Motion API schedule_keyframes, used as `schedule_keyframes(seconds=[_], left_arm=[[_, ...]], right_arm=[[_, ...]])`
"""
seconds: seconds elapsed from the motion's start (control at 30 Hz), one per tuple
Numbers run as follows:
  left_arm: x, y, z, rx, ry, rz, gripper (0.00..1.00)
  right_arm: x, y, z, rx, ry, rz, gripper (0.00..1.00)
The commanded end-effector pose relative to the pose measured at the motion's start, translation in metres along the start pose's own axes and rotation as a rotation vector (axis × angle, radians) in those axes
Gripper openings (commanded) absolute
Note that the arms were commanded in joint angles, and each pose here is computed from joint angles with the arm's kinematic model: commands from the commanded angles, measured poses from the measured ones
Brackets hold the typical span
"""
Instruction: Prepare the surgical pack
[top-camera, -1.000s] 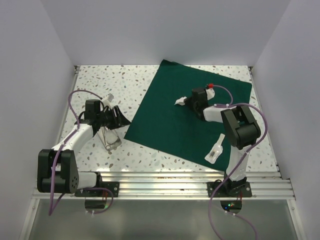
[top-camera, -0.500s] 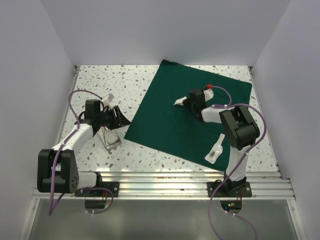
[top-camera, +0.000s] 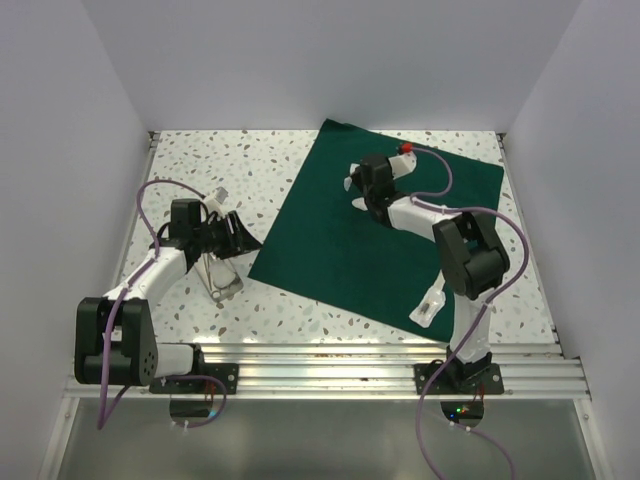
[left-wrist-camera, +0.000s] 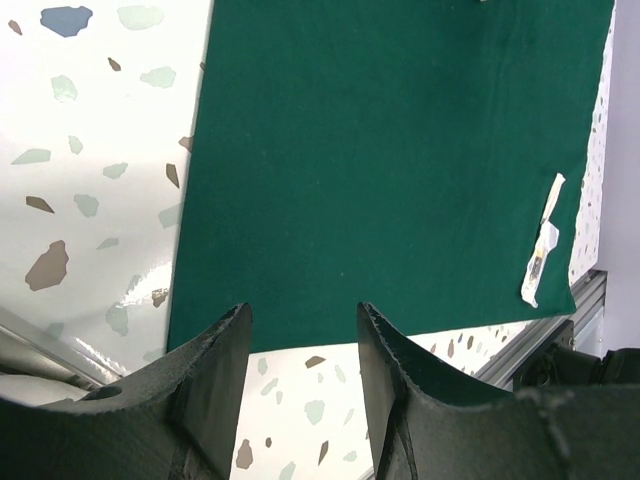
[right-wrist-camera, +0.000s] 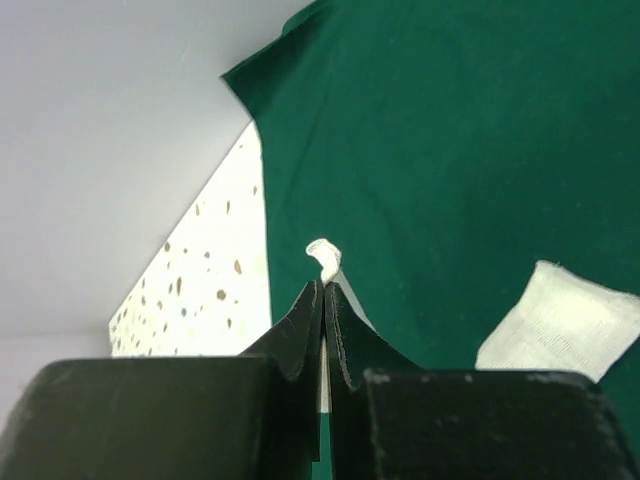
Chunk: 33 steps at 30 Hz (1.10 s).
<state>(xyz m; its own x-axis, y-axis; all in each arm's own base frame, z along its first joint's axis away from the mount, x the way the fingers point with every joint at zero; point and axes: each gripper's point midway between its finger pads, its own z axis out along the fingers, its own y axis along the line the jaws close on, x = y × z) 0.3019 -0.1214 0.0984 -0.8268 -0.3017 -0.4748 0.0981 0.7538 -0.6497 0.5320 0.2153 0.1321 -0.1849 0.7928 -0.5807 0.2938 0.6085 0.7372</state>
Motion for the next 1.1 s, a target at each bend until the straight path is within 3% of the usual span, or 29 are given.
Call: schedule_keyframes(seconds=[0.0,0.3,1.07], left_arm=[[-0.010,-0.011,-0.001,0.045,-0.027,0.049,0.50],[-0.007,-0.011,0.000,0.055,-0.019,0.049,0.50],[-0.003,-0.016,-0.004,0.077,-0.017,0.057,0.50]], right_arm=[[-0.011,-0.024,0.014,0.106,-0.097,-0.003,0.00],[0.010,-0.059,0.024,0.201,-0.096,0.001,0.00],[0.001,-0.089,-0.019,0.290,-0.132,-0.044,0.00]])
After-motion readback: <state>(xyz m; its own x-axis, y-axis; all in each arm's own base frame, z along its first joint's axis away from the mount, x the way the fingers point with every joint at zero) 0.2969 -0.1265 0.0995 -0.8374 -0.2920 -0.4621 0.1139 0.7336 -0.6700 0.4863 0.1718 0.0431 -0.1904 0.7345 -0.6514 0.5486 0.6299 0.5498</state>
